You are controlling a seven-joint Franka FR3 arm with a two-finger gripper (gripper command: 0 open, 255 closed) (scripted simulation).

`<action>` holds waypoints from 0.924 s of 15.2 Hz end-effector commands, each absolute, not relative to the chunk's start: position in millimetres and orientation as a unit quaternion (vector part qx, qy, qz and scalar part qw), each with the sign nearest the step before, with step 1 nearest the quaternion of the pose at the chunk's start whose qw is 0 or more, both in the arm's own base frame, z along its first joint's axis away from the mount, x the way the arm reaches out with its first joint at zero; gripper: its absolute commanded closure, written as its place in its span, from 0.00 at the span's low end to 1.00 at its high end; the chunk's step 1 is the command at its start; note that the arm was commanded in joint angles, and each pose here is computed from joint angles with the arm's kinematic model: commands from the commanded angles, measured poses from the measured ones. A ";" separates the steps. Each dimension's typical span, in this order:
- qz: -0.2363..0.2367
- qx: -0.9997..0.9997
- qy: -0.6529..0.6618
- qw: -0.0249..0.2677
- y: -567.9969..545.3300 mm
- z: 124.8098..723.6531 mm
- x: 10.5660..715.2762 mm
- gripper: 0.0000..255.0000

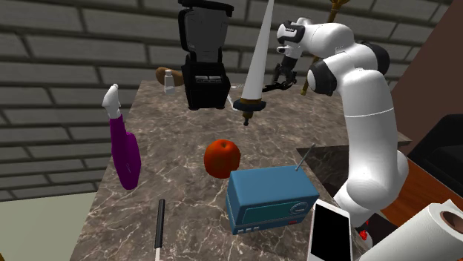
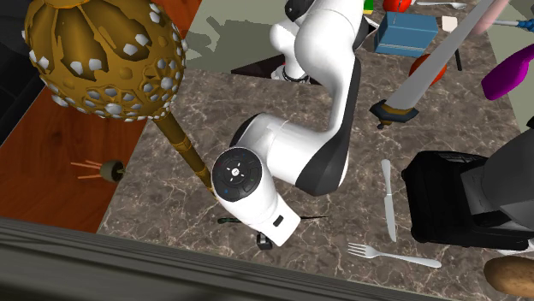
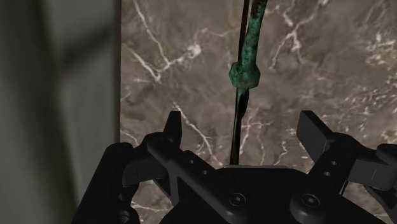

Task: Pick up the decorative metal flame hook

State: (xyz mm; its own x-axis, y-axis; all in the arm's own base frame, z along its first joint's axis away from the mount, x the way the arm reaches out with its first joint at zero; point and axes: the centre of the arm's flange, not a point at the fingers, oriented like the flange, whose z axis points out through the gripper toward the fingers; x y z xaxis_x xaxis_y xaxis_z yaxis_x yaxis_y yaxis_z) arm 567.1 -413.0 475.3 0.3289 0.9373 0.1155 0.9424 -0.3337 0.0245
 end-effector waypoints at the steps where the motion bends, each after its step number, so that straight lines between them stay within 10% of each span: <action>1: -0.054 -0.815 -0.577 0.023 -412.6 460.6 567.6 0.00; 3: -0.054 -0.815 -0.577 0.023 -412.6 460.6 567.6 0.00; 4: -0.054 -0.815 -0.577 0.023 -412.3 460.2 567.4 1.00; 14: -0.054 -0.815 -0.577 0.023 -412.6 465.9 567.6 1.00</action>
